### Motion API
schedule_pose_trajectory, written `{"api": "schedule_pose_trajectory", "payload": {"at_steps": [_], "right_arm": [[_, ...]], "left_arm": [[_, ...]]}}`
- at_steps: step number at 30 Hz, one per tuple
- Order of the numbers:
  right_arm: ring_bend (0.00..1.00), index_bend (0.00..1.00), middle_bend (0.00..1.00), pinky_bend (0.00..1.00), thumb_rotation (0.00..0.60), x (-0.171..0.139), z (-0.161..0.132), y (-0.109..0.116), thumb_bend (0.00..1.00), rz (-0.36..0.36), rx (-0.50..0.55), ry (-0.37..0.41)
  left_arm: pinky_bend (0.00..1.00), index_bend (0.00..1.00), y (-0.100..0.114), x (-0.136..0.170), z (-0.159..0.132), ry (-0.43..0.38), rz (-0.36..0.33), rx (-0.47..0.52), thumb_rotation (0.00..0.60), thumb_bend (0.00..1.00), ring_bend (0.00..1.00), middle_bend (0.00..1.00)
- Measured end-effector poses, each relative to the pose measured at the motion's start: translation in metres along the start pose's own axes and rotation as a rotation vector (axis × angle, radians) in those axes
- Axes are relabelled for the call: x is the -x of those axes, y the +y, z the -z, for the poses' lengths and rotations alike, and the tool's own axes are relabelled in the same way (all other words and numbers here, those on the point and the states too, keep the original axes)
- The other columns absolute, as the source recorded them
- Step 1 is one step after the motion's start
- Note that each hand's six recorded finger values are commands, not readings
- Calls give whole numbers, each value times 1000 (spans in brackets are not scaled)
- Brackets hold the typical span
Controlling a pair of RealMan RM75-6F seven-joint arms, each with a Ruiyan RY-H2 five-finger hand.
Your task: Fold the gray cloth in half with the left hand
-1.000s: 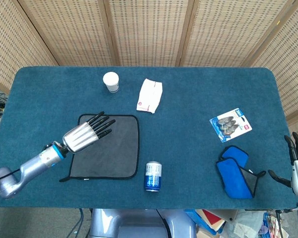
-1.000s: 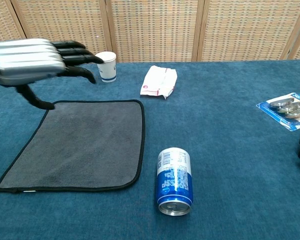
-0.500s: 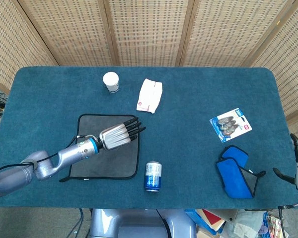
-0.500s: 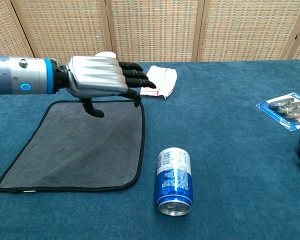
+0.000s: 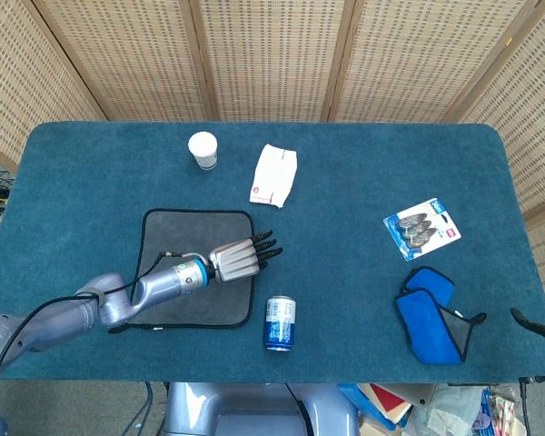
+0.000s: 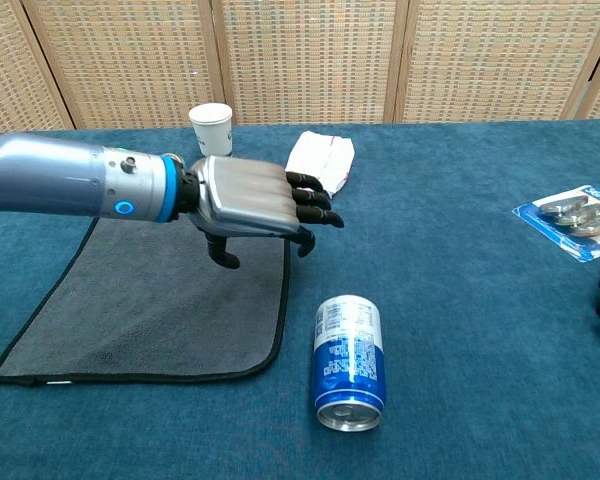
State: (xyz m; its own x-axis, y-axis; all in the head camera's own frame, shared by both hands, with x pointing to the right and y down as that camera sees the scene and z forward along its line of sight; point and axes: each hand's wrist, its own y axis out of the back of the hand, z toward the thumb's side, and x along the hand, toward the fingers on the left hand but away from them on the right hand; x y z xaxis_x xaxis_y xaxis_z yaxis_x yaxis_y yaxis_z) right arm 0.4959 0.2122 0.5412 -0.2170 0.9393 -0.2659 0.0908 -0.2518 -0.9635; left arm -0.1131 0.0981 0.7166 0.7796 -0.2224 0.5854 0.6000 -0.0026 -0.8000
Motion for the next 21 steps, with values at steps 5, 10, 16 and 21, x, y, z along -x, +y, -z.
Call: {"api": "schedule_pose_trajectory", "payload": {"at_steps": [5,10,16,21], "right_arm": [[0,0,0,0,600,0,4,1,0,2,4,-9],[0,0,0,0,600,1,6,1,0,1,10,-14],[0,0,0,0,600,2,8,0,0,-3,8,-17],[0,0,0,0,600,2,8,-1,0,-6,7,-18]], "left_arm": [[0,277,0,-14,-6,-12,14,-31,600,266,0,0],[0,276,-1,-23,-10,-20,30,-54,600,266,0,0],[0,302,-3,-29,-16,-28,39,-62,600,278,0,0],[0,364,-7,-29,-16,-30,50,-75,600,289,0,0]]}}
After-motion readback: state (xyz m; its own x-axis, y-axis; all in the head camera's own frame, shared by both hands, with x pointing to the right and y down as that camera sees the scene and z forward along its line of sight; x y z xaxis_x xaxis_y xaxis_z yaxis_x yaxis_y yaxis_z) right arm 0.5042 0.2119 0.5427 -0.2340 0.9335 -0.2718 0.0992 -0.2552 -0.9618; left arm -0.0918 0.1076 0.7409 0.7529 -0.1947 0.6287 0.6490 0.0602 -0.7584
